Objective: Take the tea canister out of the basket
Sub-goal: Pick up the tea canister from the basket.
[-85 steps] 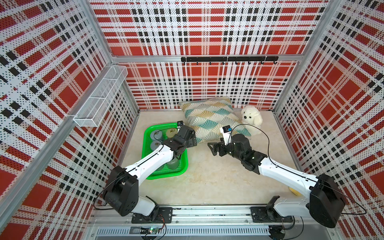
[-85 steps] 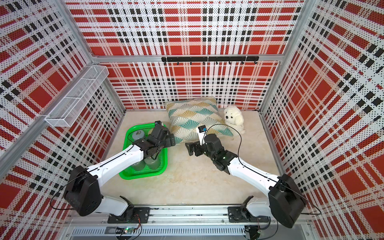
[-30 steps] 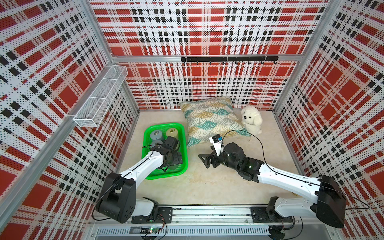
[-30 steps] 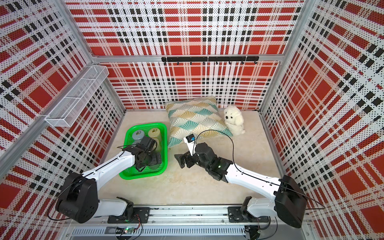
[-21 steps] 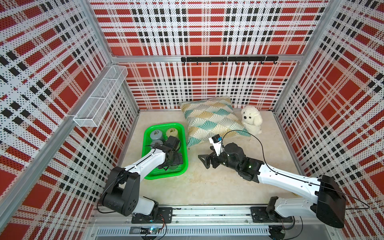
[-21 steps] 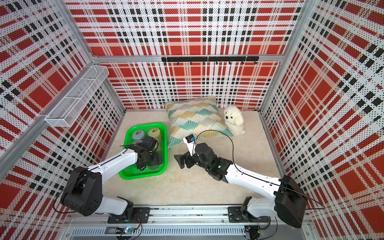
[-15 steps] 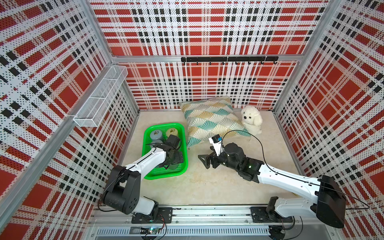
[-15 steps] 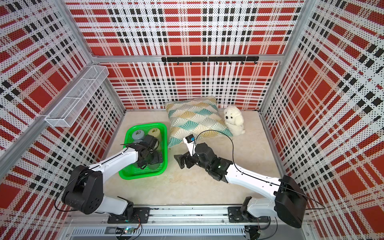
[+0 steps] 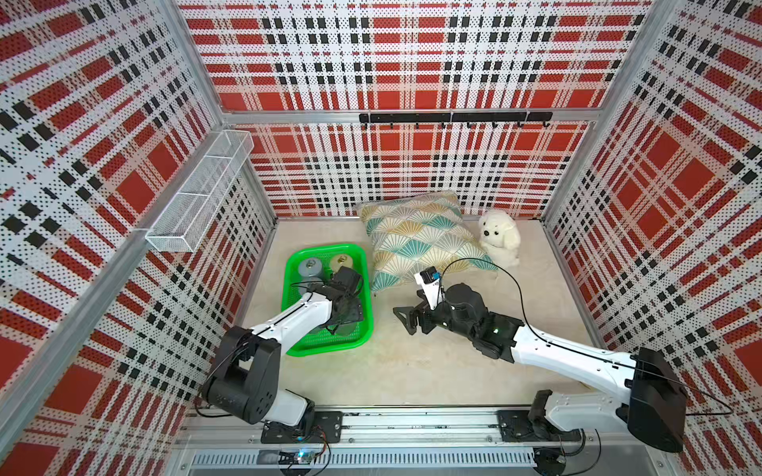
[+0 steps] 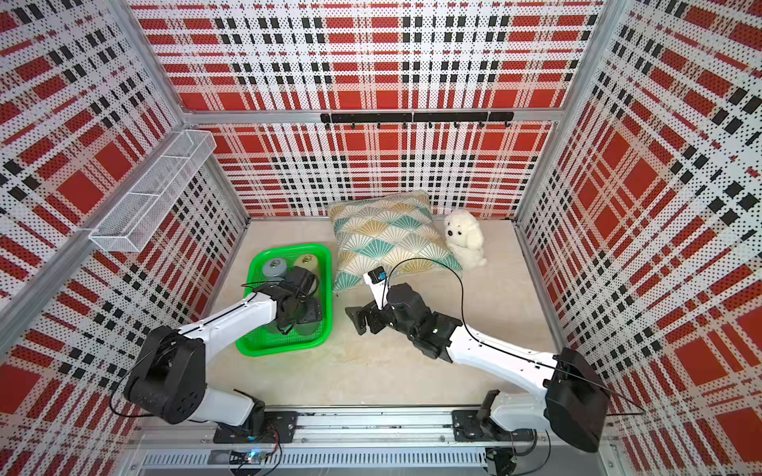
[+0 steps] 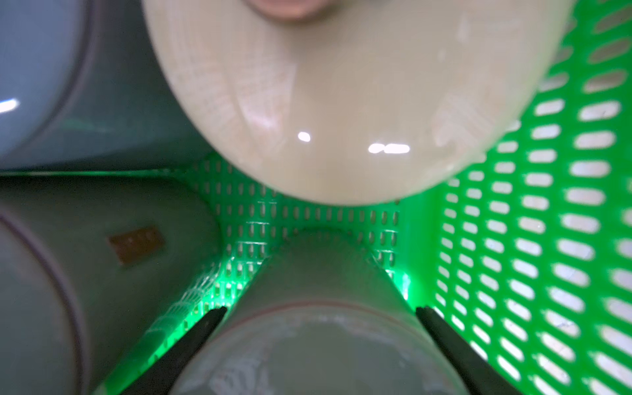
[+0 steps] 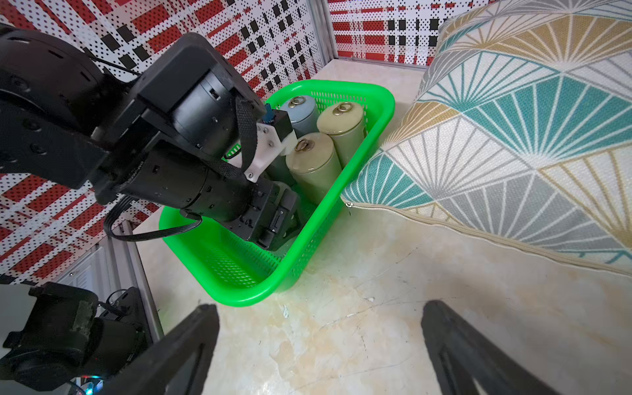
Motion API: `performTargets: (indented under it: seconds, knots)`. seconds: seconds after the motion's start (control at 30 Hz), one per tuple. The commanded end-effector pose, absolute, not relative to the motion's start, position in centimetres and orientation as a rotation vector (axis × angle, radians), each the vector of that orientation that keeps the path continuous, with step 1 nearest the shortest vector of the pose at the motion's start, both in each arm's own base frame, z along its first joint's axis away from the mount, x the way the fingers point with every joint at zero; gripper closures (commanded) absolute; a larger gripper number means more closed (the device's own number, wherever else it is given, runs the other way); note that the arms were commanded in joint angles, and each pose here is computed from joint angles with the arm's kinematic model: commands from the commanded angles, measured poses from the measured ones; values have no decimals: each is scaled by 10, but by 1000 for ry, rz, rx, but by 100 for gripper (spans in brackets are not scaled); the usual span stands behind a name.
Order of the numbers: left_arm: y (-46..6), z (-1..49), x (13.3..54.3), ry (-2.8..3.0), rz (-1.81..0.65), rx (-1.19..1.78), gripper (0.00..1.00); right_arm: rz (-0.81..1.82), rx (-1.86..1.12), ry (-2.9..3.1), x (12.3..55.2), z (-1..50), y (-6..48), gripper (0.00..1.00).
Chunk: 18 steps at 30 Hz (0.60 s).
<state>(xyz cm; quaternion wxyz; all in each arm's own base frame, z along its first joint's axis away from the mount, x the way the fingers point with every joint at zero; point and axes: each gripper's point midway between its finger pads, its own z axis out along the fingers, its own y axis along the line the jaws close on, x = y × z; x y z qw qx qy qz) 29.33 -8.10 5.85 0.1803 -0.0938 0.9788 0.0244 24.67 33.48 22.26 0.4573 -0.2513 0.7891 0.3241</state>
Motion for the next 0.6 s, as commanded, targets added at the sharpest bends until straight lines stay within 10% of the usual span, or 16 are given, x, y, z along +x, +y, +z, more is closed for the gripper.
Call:
performTargets:
  seconds: [0.0, 0.57]
  knots:
    - [-87, 87, 306, 2688, 78, -241, 27, 800, -618, 1925, 245, 227, 335, 0]
    - [-122, 193, 318, 2537, -32, -152, 33, 728, -549, 1906, 251, 240, 314, 0]
